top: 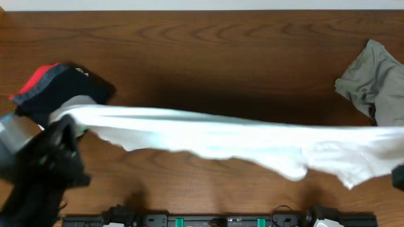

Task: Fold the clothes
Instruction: 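Lift the hem with both grippers and flip it up toward the far edge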

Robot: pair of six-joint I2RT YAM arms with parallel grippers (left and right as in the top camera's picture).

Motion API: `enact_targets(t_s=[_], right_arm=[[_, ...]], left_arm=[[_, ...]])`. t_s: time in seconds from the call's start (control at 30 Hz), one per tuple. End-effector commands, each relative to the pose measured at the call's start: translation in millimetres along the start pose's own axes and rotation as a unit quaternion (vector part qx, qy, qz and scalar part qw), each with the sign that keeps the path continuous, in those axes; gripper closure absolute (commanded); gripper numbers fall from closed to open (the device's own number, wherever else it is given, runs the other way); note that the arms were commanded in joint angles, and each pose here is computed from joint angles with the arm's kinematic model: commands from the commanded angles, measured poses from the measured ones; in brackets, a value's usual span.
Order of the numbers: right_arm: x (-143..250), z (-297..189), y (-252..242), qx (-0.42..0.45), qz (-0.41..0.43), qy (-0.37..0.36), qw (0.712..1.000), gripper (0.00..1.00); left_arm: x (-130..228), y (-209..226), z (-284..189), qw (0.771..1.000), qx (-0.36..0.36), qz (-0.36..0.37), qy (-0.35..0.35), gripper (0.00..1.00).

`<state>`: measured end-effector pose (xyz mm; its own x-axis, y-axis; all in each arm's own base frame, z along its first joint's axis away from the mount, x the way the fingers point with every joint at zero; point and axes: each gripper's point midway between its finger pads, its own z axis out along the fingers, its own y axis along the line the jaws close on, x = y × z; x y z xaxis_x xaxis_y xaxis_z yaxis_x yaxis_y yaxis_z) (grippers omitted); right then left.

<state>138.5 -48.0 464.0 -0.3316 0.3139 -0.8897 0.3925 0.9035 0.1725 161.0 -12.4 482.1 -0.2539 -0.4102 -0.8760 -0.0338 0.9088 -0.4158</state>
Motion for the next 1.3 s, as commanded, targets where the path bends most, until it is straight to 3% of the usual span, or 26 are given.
enact_targets(t_s=[0.0,0.2,0.4,0.6,0.77,0.9,1.0,1.17,1.27], right_arm=[[-12.0,-15.4,-8.2,0.022,-0.012,-0.030,0.999,0.99],[-11.4,4.1,-6.6,0.028,-0.016,0.000,0.999,0.99],[0.1,72.7,9.3,0.011,-0.037,0.111,0.993,0.99],[22.8,164.4,19.2,0.013,-0.051,0.232,0.971,0.99],[47.4,259.8,33.4,-0.011,-0.071,0.302,0.951,0.99],[41.3,323.9,51.3,-0.041,-0.055,0.271,0.960,0.99],[6.7,332.0,62.1,-0.057,-0.032,0.203,0.977,0.99],[-80.6,288.8,71.7,-0.070,-0.029,0.064,0.995,0.99],[-105.2,259.0,73.1,-0.072,-0.029,0.027,0.997,0.99]], left_arm=[[-25.7,-5.0,-27.9,0.999,0.007,0.007,-0.053,0.94],[-21.0,-4.0,-16.0,0.999,0.001,0.008,-0.036,0.94],[1.0,4.3,40.2,0.999,-0.034,0.012,0.038,0.94],[27.9,13.5,128.0,0.988,-0.078,0.017,0.134,0.94],[41.0,15.3,237.0,0.982,-0.087,0.038,0.161,0.94],[42.9,-1.3,311.2,0.984,-0.034,0.085,0.156,0.94],[20.5,-12.8,332.0,0.983,-0.019,0.129,0.133,0.94],[-69.2,-43.8,295.0,0.988,-0.010,0.153,0.018,0.94],[-105.5,-54.3,259.0,0.988,-0.002,0.152,-0.028,0.94]])
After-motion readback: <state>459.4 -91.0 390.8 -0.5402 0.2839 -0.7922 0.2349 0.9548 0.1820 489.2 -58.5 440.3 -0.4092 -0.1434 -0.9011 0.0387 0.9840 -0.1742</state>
